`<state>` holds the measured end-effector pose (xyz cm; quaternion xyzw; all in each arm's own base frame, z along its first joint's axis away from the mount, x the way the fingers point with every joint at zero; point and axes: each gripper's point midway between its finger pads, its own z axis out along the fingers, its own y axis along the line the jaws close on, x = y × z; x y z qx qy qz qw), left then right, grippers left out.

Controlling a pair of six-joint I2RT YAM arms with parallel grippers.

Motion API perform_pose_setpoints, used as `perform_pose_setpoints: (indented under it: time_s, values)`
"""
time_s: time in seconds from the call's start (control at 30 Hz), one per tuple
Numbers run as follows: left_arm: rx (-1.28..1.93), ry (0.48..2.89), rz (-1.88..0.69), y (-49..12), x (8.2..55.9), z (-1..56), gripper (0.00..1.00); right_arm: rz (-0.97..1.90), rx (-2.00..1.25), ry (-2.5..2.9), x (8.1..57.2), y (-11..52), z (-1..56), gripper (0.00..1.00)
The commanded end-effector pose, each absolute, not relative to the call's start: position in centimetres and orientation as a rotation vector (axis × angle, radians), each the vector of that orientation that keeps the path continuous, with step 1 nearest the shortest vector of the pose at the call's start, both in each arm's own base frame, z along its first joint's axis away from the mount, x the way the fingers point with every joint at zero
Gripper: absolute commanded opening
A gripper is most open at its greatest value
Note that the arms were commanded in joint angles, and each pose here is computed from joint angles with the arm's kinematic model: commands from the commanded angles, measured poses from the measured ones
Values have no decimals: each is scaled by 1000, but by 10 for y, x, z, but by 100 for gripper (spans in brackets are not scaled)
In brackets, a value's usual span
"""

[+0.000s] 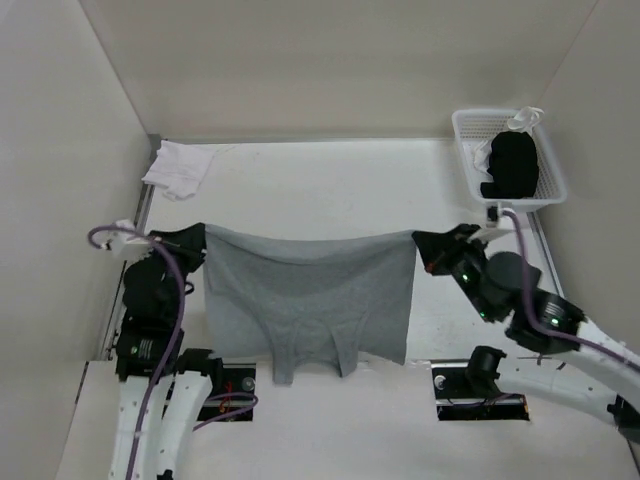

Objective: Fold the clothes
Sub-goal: Fold the tank top

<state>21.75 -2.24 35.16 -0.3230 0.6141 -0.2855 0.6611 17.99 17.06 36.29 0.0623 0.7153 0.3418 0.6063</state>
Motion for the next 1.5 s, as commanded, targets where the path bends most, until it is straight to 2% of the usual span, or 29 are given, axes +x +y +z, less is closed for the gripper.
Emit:
perform_pose_setpoints:
  time_s: [0.0, 0.2, 0.33, 0.47, 0.57, 0.73, 1.17, 1.47]
  values:
    - [-802, 1516, -564, -19, 260, 294, 2, 803, 152, 1725, 225, 194, 328, 3]
    - [-950, 1609, -524, -13, 372, 224, 2, 809, 330, 1863, 372, 185, 236, 3]
    - [-971, 1667, -527, -18, 458, 200, 2, 821, 400, 1928, 456, 179, 204, 2]
    - [-961, 1721, -516, -21, 518, 183, 2, 818, 449, 1949, 516, 167, 194, 2]
    - [-957, 1732, -520, -18, 536, 181, 2, 814, 455, 1955, 536, 161, 195, 3]
    - [-947, 1706, -537, -18, 517, 190, 2, 808, 459, 1951, 520, 153, 196, 3]
    - [-955, 1689, -606, -27, 394, 157, 2, 786, 523, 1964, 416, 144, 145, 3]
    - [-950, 1808, -545, -26, 326, 96, 4, 750, 617, 2046, 384, 134, 93, 3]
